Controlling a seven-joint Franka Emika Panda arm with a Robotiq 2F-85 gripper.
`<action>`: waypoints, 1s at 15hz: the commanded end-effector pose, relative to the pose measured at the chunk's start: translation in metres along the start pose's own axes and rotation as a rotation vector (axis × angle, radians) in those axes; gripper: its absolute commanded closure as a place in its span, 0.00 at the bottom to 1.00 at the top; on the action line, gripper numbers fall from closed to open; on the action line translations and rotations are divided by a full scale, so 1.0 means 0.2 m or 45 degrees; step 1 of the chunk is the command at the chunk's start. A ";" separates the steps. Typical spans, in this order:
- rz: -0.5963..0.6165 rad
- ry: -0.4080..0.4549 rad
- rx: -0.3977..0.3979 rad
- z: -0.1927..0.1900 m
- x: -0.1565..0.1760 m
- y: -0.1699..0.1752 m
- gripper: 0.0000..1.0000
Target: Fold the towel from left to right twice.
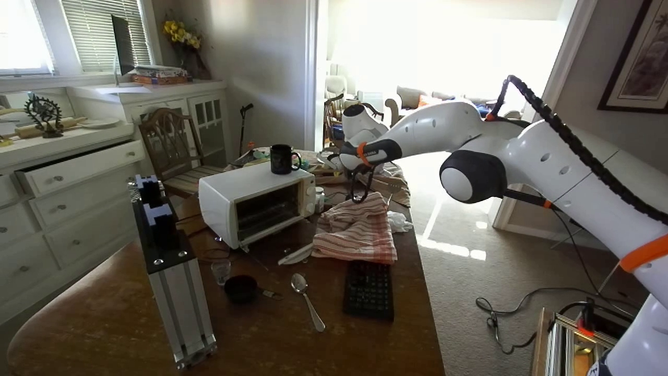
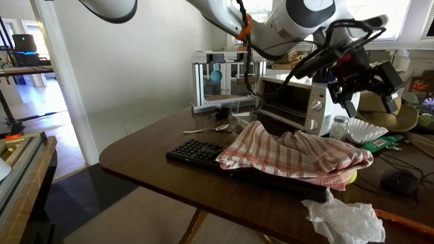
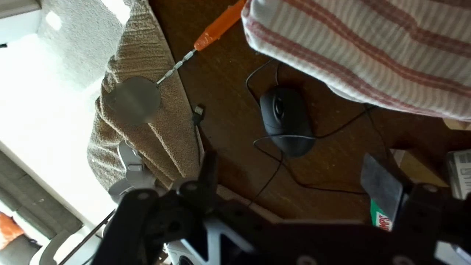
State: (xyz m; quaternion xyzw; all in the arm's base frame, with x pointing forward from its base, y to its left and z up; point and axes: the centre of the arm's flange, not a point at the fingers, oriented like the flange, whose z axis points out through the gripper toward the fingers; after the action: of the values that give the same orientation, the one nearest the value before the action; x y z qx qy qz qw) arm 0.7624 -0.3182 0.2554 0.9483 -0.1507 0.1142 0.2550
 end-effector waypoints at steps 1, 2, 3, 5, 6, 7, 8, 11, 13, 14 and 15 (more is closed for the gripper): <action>-0.160 -0.083 0.055 -0.34 -0.15 0.13 0.00; -0.200 -0.096 0.049 -0.42 -0.16 0.17 0.00; -0.238 -0.108 0.068 -0.49 -0.17 0.21 0.00; -0.326 -0.119 0.102 -0.63 -0.21 0.30 0.00; -0.352 -0.132 0.109 -0.70 -0.23 0.32 0.00; -0.382 -0.142 0.119 -0.76 -0.25 0.35 0.00; -0.405 -0.162 0.138 -0.82 -0.28 0.37 0.00; -0.380 -0.245 0.187 -0.98 -0.39 0.37 0.00; -0.327 -0.261 0.258 -1.09 -0.46 0.34 0.00; -0.299 -0.262 0.258 -1.14 -0.49 0.32 0.00; -0.244 -0.281 0.288 -1.19 -0.53 0.28 0.00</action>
State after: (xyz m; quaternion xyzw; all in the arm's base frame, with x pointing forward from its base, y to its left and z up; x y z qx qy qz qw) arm 0.6703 -0.2636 0.4476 0.9837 -0.0340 0.0075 0.1764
